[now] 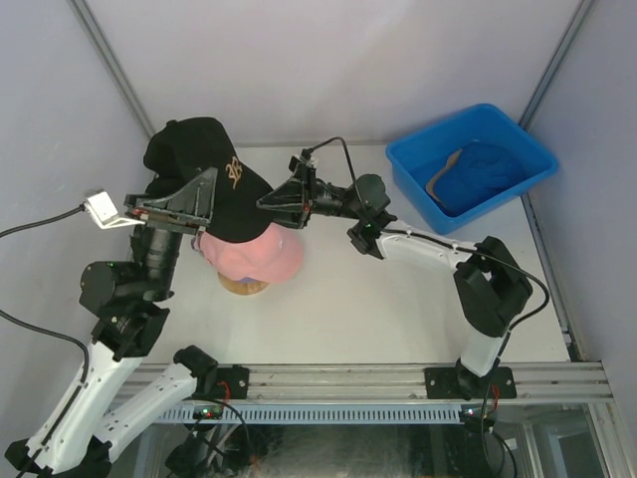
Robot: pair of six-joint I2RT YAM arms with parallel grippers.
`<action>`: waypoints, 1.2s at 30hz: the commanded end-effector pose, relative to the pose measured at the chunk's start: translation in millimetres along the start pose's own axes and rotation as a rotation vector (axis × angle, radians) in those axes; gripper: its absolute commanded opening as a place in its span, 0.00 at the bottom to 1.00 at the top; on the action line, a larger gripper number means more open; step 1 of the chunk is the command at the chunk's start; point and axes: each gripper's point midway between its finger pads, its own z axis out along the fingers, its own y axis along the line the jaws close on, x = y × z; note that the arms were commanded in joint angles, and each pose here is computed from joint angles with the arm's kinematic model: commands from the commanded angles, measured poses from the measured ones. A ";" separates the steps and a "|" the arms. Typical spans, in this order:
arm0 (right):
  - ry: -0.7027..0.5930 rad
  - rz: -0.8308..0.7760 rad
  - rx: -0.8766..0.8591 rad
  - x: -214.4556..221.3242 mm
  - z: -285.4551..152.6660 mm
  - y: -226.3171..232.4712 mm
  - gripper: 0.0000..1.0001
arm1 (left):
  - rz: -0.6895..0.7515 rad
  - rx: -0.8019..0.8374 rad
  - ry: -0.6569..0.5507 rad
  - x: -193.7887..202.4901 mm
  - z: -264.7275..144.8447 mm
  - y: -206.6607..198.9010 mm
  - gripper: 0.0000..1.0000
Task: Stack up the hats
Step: Stack the hat on the hat.
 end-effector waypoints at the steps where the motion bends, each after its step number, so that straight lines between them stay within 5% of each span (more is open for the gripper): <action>1: 0.012 -0.038 -0.117 -3.5 2.5 37.1 0.18 | 0.043 0.083 -0.019 -10.8 0.9 -21.5 0.00; 4: 0.010 -0.039 -0.140 -8.3 -0.6 39.0 0.00 | 0.043 0.079 -0.013 -6.3 -3.1 -19.1 0.00; 8: 0.017 -0.082 -0.145 -11.4 -10.9 43.7 0.00 | 0.053 0.024 -0.038 -13.2 -16.7 -6.1 0.03; 13: 0.017 -0.115 -0.182 -21.2 -27.5 53.8 0.00 | 0.055 -0.108 -0.099 -30.3 -44.6 22.4 0.32; 16: 0.036 -0.104 -0.224 -25.1 -33.6 57.2 0.00 | 0.024 -0.198 -0.156 -40.2 -64.7 42.9 0.40; 22: 0.024 -0.091 -0.270 -35.0 -41.6 59.7 0.00 | -0.088 -0.328 -0.259 -51.4 -100.7 75.2 0.51; 36: 0.102 -0.128 -0.310 -21.5 -40.5 79.7 0.00 | -0.255 -0.431 -0.239 -43.2 -107.7 87.5 0.73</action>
